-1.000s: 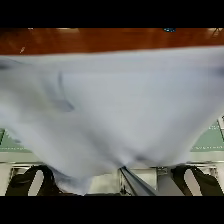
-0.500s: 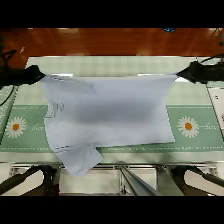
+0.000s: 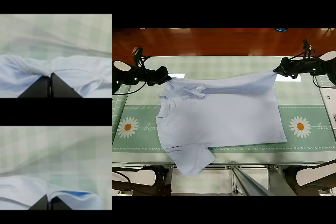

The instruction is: Fold the shirts.

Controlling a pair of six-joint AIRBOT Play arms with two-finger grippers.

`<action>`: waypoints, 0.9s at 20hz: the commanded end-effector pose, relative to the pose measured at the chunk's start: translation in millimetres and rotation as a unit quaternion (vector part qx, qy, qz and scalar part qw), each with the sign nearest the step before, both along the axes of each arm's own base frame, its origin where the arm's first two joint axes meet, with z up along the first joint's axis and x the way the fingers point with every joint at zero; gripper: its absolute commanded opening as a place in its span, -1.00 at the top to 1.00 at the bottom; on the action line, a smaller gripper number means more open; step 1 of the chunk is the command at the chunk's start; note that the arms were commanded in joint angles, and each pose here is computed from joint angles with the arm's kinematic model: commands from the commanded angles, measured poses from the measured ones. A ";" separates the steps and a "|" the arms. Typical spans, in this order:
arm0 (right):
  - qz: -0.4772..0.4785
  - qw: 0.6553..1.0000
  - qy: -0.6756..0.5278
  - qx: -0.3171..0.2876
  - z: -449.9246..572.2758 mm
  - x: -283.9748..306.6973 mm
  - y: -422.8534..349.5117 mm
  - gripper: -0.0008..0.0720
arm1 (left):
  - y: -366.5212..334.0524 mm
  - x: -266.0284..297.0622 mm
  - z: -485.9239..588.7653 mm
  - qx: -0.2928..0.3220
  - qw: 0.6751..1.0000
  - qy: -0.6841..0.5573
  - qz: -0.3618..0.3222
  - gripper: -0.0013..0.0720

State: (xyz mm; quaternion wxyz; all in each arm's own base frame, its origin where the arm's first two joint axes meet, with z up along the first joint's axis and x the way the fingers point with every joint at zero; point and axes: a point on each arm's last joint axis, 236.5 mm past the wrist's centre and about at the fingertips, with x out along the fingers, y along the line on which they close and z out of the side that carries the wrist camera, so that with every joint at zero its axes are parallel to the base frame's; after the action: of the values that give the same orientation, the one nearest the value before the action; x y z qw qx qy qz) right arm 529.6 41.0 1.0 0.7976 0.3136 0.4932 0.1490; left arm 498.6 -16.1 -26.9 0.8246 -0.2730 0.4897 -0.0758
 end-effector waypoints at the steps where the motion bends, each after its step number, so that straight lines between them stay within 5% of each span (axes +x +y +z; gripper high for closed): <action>1: 0.042 0.998 0.034 -0.012 -4.5 -13.7 2.1 0.92 | -2.1 -16.1 -1.8 -0.023 0.999 0.039 -0.026 0.93; 8: 0.122 0.965 0.215 -0.091 -40.4 -109.9 -47.2 0.92 | -10.9 -121.5 -23.5 -0.068 0.968 0.180 -0.163 0.93; 18: 0.133 0.953 0.258 -0.088 -75.2 -134.8 -33.0 0.92 | 4.4 -156.5 -54.4 -0.041 0.956 0.232 -0.174 0.93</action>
State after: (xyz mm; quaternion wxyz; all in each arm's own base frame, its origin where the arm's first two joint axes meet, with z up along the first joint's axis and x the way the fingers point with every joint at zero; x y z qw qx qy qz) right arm 405.6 4.4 -61.8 0.6532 0.2046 0.7181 0.1259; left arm 348.2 -16.3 -77.9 0.6552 -0.2344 0.6964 -0.1754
